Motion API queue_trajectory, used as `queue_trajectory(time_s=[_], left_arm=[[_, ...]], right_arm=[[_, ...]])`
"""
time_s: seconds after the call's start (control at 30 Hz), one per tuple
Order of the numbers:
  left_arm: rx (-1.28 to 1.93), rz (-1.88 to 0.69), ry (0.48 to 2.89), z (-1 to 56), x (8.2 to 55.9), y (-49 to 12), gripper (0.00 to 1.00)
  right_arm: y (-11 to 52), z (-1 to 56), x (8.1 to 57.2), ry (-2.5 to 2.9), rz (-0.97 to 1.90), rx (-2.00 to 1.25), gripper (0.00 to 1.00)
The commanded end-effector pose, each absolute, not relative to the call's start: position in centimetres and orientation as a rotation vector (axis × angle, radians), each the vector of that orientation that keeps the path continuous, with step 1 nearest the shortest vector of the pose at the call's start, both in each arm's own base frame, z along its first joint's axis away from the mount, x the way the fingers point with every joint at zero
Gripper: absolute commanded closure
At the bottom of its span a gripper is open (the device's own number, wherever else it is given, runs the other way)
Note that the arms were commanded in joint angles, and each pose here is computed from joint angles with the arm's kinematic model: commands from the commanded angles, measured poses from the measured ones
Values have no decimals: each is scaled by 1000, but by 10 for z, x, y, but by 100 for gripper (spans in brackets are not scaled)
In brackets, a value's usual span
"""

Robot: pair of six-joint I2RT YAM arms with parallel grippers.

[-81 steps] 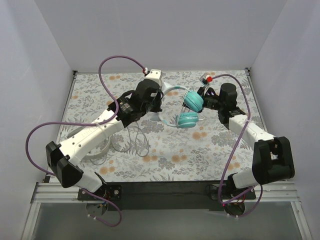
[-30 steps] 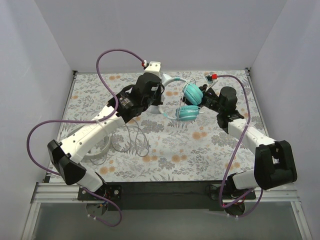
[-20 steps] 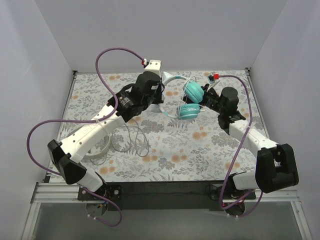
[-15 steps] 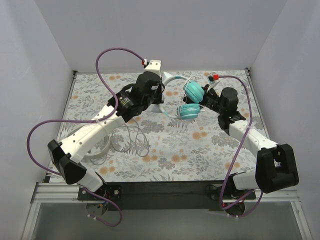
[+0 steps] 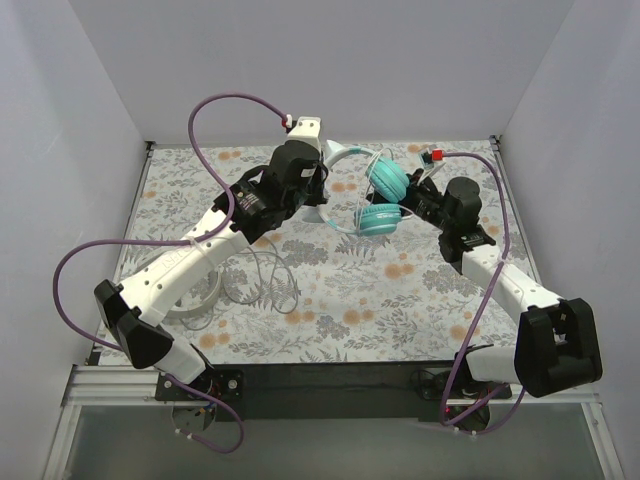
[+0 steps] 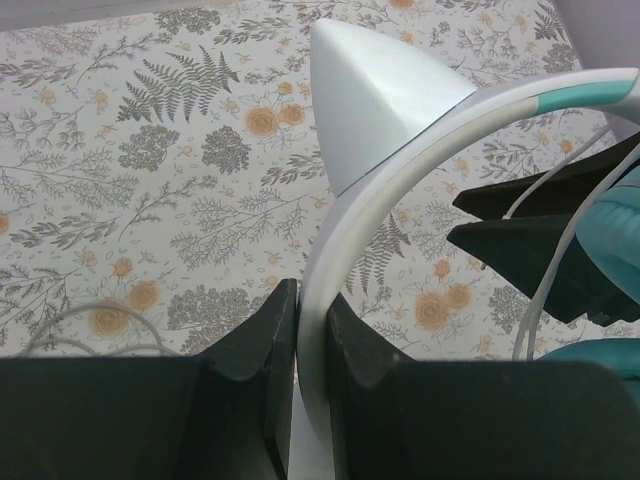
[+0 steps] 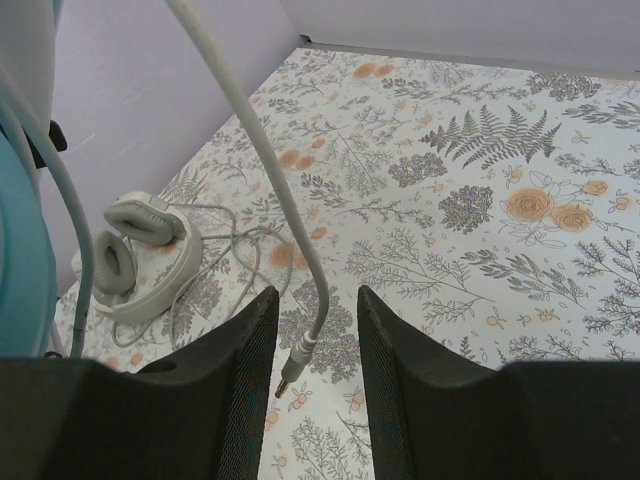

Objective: Wrap the headphones
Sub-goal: Wrap the headphone cable with the right arm

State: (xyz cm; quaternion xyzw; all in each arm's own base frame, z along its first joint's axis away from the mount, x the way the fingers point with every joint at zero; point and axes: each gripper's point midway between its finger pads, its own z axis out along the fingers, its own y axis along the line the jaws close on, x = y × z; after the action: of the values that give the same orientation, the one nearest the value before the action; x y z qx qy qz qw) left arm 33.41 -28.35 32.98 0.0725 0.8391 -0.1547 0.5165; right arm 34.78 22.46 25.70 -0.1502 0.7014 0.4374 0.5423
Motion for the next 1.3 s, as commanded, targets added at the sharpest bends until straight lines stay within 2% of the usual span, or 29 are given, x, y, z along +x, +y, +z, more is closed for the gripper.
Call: queue_trajectory(time_s=[0.0, 0.37, 0.97, 1.27], left_arm=[[96, -454, 1905, 373, 338, -284, 100], [98, -453, 1900, 376, 339, -285, 100], [96, -453, 1903, 375, 339, -285, 100], [92, -450, 1902, 374, 341, -287, 100]], right_arm=[[227, 269, 341, 1612, 1049, -381, 55], [214, 273, 338, 1602, 1028, -324, 54], [205, 270, 343, 1609, 1033, -247, 59], [208, 265, 345, 1617, 1067, -227, 73]])
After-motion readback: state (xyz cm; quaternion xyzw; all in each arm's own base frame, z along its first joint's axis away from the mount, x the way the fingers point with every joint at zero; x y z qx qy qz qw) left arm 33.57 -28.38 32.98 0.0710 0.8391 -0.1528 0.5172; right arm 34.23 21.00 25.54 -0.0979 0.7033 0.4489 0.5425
